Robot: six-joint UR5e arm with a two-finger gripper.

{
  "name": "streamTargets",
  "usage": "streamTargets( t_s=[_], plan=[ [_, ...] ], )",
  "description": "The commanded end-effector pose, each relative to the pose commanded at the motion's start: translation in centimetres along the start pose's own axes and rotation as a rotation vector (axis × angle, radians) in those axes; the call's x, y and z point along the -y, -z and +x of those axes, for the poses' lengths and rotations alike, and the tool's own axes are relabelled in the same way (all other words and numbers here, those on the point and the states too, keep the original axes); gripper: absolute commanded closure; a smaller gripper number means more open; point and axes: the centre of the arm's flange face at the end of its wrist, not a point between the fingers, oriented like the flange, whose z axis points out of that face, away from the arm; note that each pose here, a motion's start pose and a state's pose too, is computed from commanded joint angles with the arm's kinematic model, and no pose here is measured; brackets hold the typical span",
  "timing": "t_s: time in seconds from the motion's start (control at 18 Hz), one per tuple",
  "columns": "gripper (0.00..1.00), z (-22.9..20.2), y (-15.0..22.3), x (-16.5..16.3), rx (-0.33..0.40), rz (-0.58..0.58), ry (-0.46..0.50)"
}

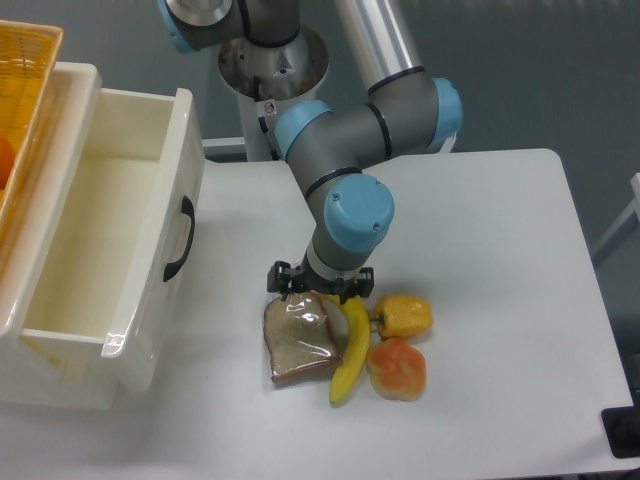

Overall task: Pick up the toast
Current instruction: 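Lift and move the gripper over the bagged toast slice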

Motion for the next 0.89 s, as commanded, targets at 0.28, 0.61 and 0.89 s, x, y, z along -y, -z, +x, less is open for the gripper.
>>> streamTargets(
  t_s=[0.28,0.61,0.89],
  plan=[
    [0.0,-0.3,-2.1,0.9,-0.007,-0.024,-0.021],
    [0.0,-0.7,-2.2,1.2,0.009,-0.029,-0.1],
    [0.0,-1.3,-3.7,1.5,0.017,-0.059,-0.134]
  ],
)
